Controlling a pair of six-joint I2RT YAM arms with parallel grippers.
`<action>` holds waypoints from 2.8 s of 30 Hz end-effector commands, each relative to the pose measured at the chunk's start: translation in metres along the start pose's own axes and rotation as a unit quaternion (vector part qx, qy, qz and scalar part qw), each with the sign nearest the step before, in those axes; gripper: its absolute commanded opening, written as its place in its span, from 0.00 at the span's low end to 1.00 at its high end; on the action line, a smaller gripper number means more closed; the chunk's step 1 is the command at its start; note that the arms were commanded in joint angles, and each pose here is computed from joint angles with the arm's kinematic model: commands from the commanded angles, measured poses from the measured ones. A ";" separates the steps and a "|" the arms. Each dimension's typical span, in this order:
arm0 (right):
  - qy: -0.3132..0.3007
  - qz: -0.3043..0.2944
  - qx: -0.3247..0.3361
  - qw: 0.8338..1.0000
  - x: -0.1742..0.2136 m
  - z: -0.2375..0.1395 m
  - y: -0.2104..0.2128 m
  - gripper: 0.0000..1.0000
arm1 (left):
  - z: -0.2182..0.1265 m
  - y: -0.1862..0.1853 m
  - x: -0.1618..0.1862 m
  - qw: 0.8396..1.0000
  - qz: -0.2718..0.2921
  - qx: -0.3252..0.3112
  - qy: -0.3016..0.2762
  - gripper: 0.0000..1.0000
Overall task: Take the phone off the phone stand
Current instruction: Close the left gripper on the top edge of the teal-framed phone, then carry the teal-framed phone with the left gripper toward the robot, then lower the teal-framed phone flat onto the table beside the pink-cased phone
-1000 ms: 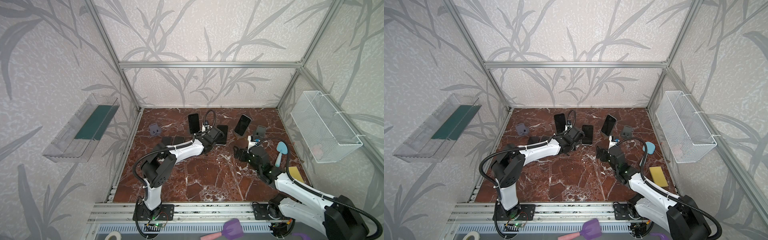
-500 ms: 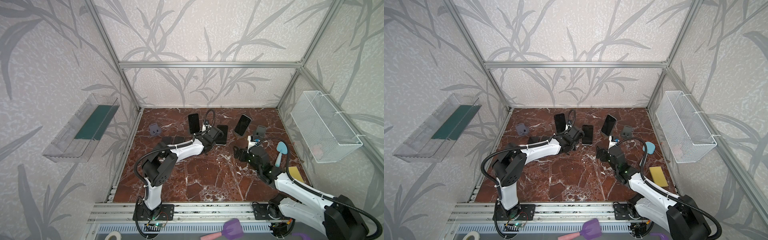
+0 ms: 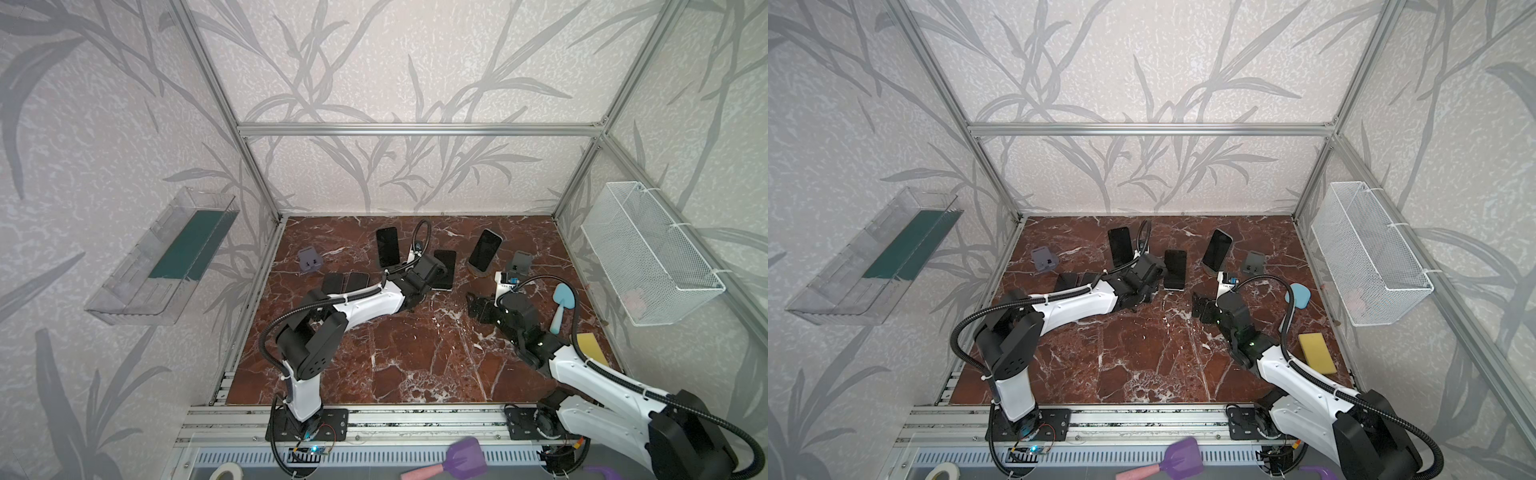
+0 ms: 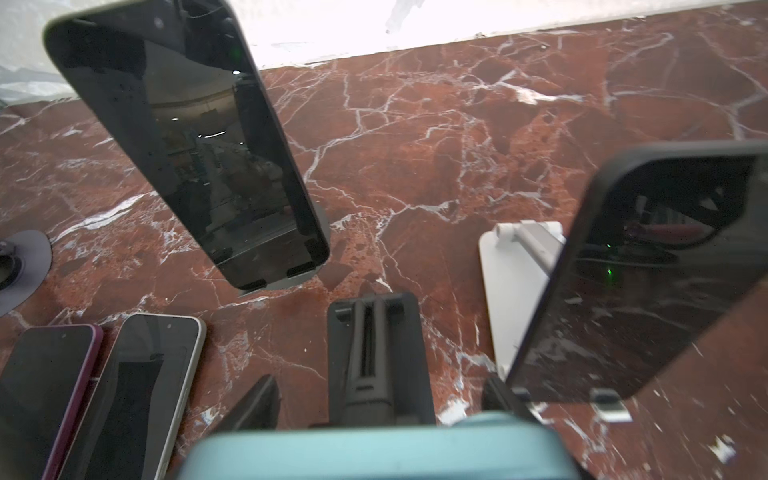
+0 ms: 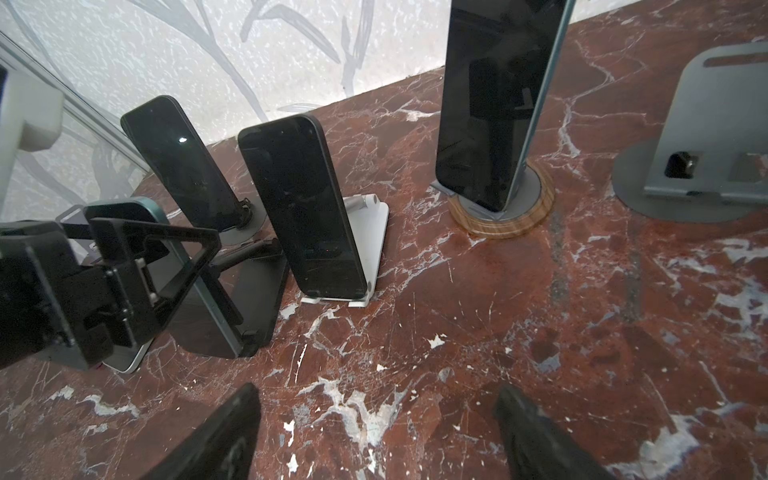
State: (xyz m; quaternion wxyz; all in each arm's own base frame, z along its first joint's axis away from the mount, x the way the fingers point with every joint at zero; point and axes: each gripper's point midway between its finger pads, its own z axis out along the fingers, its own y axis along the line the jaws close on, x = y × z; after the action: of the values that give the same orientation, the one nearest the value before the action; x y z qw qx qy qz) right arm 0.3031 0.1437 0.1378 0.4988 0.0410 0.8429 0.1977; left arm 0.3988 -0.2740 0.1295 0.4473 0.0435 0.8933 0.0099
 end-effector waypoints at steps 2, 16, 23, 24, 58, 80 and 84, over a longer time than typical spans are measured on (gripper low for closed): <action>-0.015 0.003 -0.008 1.000 -0.006 -0.002 0.004 0.88 | -0.028 -0.002 -0.030 0.999 -0.007 0.034 -0.036 0.60; -0.022 0.001 -0.005 1.000 -0.008 -0.005 0.003 0.88 | -0.068 0.034 -0.038 0.998 -0.003 0.045 -0.044 0.59; -0.026 0.003 -0.008 1.000 -0.010 -0.007 0.003 0.88 | -0.096 0.110 -0.034 1.000 -0.007 0.000 -0.006 0.58; -0.026 0.004 -0.009 1.000 -0.010 -0.007 0.003 0.88 | -0.101 0.121 -0.031 1.000 -0.006 -0.010 -0.002 0.58; -0.023 0.009 -0.012 1.000 -0.007 -0.005 0.003 0.88 | -0.091 0.183 0.155 0.929 -0.135 0.005 0.344 0.54; -0.022 0.012 -0.012 1.000 -0.005 -0.004 0.003 0.88 | -0.062 0.171 0.203 0.941 -0.128 -0.038 0.311 0.50; -0.019 0.012 -0.015 1.000 -0.004 -0.003 0.004 0.88 | -0.068 0.174 0.209 0.936 -0.125 -0.049 0.325 0.53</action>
State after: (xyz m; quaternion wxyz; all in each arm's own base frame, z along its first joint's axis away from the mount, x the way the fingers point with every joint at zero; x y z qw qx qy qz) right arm 0.3016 0.1422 0.1440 0.5105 0.0482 0.8333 0.2067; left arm 0.2383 -0.0903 0.0182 0.1360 -0.0853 0.9869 -0.0134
